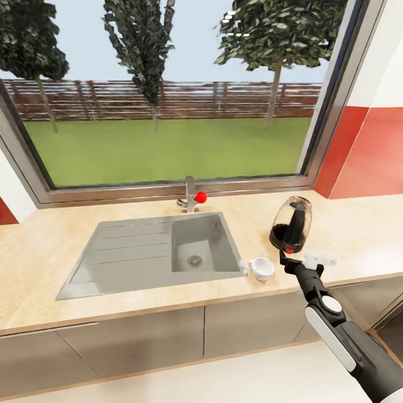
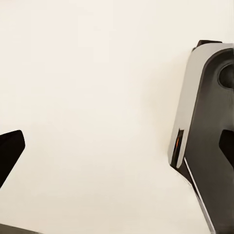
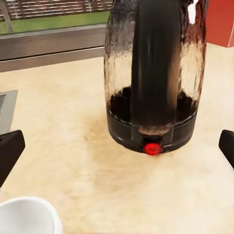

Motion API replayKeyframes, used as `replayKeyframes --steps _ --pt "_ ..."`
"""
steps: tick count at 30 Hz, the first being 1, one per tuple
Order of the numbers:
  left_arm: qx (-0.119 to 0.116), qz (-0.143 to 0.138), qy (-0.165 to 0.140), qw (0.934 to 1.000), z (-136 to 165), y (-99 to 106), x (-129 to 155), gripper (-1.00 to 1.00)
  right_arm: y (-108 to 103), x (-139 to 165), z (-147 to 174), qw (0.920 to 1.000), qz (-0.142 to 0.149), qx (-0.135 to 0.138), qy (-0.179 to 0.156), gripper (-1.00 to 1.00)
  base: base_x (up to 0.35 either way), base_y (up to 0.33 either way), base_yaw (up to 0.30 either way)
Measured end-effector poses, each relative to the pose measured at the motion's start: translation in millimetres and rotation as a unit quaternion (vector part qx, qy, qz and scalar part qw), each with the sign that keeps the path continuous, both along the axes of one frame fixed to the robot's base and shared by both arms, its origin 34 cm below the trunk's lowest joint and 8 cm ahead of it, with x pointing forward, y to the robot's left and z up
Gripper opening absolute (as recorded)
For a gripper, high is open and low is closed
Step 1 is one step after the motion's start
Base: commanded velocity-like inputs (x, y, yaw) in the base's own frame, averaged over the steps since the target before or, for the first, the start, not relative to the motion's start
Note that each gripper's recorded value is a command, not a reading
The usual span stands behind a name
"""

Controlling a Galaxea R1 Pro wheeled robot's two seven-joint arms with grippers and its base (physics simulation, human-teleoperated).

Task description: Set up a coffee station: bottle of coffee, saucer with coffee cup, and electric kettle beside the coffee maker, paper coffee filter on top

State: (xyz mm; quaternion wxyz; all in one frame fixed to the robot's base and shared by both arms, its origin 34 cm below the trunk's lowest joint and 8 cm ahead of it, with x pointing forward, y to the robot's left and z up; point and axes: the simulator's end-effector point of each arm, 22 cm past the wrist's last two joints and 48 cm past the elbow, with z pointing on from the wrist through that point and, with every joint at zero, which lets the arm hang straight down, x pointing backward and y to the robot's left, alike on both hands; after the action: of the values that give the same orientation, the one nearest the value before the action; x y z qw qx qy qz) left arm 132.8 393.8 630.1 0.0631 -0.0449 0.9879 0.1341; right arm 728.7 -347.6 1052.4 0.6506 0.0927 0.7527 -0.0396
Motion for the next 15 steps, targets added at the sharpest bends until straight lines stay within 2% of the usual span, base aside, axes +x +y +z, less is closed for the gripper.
replayKeyframes --steps 6,15 --pt "-0.001 0.001 0.006 1.0000 -0.2 -1.6 -5.0 1.00 0.0 0.2 -0.2 1.0000 0.000 0.000 0.000 1.00 0.180 -0.168 0.000" --pt "-0.001 0.002 0.010 0.9999 0.2 -1.6 -10.2 1.00 0.0 0.2 -0.3 1.0000 0.000 0.000 0.000 1.00 0.035 -0.014 0.000"
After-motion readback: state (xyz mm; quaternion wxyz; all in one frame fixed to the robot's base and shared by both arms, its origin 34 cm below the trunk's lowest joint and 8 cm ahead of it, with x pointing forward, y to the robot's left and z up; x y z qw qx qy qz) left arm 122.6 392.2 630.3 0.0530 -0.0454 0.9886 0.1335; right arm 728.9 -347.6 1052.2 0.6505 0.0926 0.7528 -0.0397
